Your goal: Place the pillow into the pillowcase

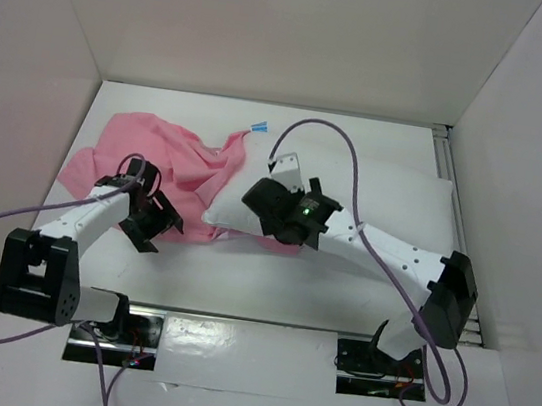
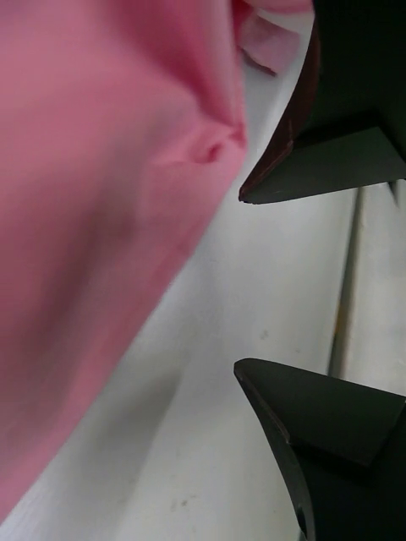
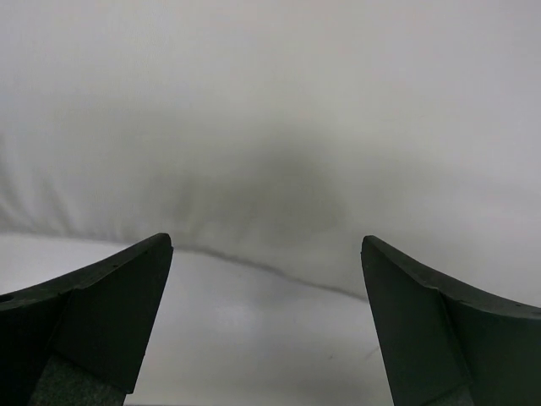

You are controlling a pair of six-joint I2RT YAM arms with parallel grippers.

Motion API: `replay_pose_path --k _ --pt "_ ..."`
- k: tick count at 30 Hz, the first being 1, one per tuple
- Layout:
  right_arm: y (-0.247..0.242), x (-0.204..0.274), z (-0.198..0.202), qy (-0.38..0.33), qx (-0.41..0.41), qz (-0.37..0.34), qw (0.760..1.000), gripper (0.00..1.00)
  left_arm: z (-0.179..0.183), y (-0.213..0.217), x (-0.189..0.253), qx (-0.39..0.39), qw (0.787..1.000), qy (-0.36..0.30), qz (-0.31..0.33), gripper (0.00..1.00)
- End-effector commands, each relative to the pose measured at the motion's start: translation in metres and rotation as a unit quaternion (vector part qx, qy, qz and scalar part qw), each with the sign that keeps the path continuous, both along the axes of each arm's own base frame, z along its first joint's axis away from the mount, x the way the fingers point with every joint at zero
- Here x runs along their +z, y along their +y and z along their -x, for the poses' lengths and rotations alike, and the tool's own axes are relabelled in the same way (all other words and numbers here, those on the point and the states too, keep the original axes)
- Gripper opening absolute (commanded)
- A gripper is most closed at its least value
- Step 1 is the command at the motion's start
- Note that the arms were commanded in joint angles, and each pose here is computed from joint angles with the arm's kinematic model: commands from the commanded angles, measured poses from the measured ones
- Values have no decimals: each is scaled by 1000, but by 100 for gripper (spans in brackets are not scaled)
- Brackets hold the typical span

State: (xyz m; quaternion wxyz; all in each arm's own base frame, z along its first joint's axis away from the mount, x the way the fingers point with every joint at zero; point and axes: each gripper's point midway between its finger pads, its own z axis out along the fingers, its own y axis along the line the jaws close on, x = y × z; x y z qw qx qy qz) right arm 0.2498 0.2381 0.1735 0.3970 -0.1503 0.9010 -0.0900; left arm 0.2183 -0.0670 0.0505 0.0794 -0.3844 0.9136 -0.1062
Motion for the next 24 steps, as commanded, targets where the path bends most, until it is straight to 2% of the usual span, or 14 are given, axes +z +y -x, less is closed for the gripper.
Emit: replay_pose_path --k 1,6,8,10,11,12,13,14,17,18,21,22,23,24 --pt "-16 52 -39 -70 -50 -2 996 100 -31 22 -11 69 996 -32 -38 87" --pt "-39 65 -85 -69 -64 -12 995 100 -41 35 -35 102 993 5 -61 87" --pt "-37 61 -95 -47 -46 -32 997 100 -50 41 -45 108 991 18 -73 83" --pt "-45 49 -104 -25 -43 -23 999 100 -57 44 -50 113 990 28 -74 78" --pt "-40 44 -106 -13 -32 -33 999 100 -64 44 -48 113 991 25 -73 72" --pt "-45 36 -106 2 -28 -33 999 100 -66 47 -53 117 990 33 -74 33" --pt "-45 27 -109 12 -28 -35 999 100 -70 49 -53 122 989 33 -74 7" --pt "-45 15 -109 33 -20 -40 998 100 -72 50 -50 117 990 31 -75 0" --pt "-68 -9 -118 62 -62 -57 994 100 -88 67 -34 131 987 20 -96 0" --pt "-73 -13 -121 62 -73 -66 993 96 -106 75 -19 140 984 -2 -106 0" --pt "-100 -30 -123 78 -124 -77 986 47 -138 101 25 145 977 -55 -148 0" --pt "-107 -40 -119 88 -135 -74 984 6 -148 109 32 147 975 -66 -150 0" --pt "-111 -34 -119 78 -145 -86 983 0 -152 119 40 147 974 -68 -160 0" --pt "-113 -34 -116 77 -149 -89 982 0 -166 127 54 149 971 -79 -168 0"
